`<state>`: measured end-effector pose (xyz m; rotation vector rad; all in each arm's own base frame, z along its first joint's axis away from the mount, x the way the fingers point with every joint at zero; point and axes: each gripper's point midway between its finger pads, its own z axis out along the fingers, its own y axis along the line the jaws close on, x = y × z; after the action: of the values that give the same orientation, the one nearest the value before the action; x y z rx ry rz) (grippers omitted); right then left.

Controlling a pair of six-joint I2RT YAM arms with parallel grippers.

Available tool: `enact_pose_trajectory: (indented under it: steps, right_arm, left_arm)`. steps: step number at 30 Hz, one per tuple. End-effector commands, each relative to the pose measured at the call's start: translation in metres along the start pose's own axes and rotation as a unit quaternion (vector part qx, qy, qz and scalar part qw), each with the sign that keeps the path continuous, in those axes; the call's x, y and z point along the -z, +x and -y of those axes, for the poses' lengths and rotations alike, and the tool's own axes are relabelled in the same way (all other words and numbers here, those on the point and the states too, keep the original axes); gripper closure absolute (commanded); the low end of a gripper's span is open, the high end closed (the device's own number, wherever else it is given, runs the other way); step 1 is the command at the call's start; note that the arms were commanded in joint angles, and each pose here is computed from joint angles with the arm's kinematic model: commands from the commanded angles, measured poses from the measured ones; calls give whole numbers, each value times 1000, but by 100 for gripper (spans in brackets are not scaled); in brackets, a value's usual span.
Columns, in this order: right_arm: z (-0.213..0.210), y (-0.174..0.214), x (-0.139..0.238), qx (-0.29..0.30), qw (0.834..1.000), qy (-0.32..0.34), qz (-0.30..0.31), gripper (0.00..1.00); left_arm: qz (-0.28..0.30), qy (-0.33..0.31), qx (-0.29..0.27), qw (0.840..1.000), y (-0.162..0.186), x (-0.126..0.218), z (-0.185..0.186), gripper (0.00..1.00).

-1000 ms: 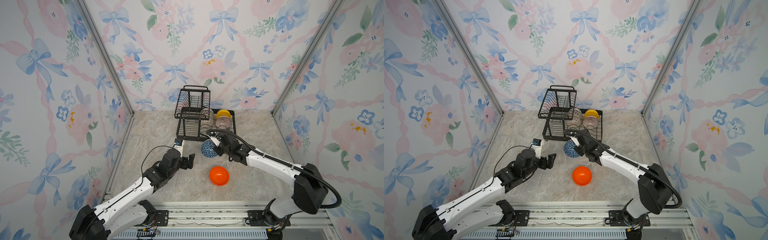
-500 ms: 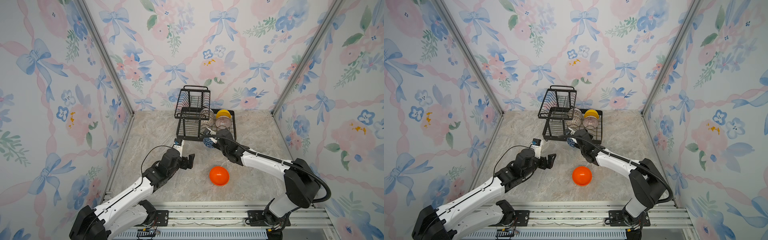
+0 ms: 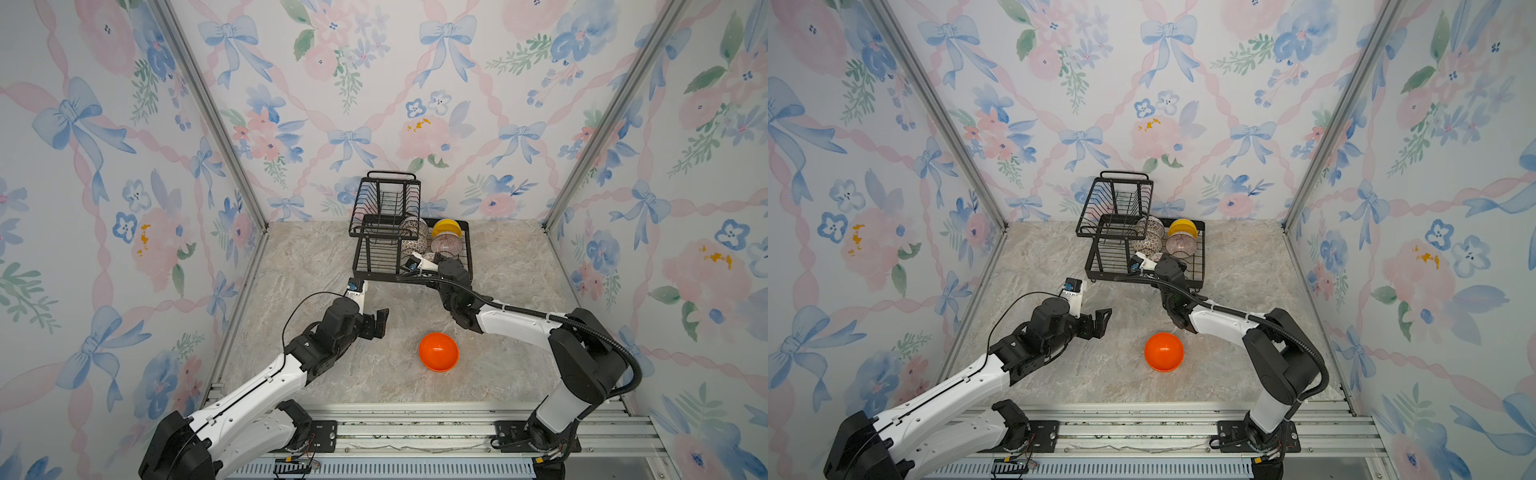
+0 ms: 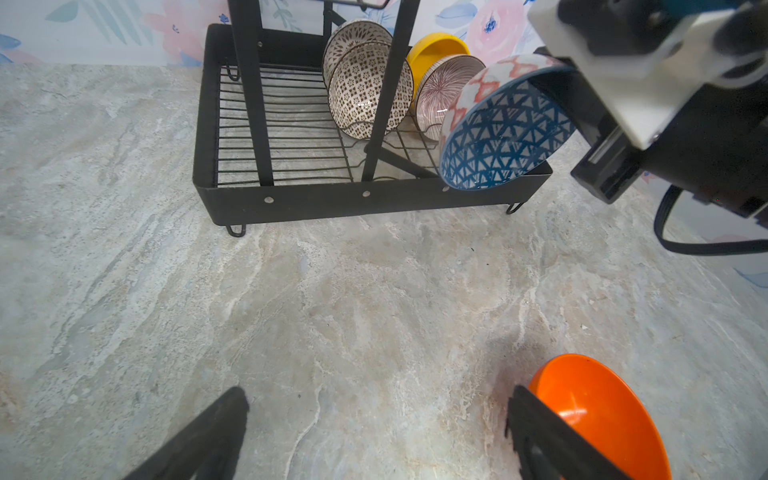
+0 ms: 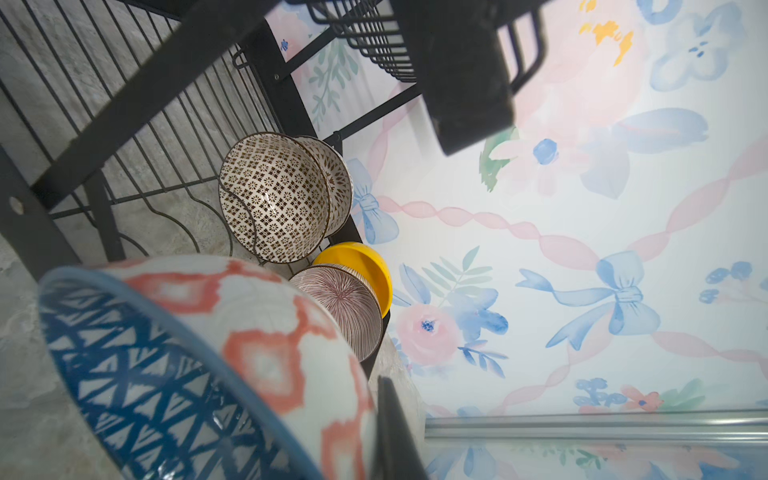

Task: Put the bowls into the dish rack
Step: 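Lower the blue bowl into the rack's lower tier beside the brown-patterned bowls with right gripper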

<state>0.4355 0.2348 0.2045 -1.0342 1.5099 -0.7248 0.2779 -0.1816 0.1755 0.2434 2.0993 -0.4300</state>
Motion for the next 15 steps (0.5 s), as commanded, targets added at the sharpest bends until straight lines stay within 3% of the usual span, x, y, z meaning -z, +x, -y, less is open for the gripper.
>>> enact_pose_trajectory:
  steps: [1,15]
  right_arm:
    - [26,-9,-5,11,997,72,28,100]
    - [42,11,-35,13,993,114,-6,100]
  left_arm:
    - [-6,1,3,1000,5,-1,-2,2]
    - [-8,-1,5,1000,9,0,-6,2]
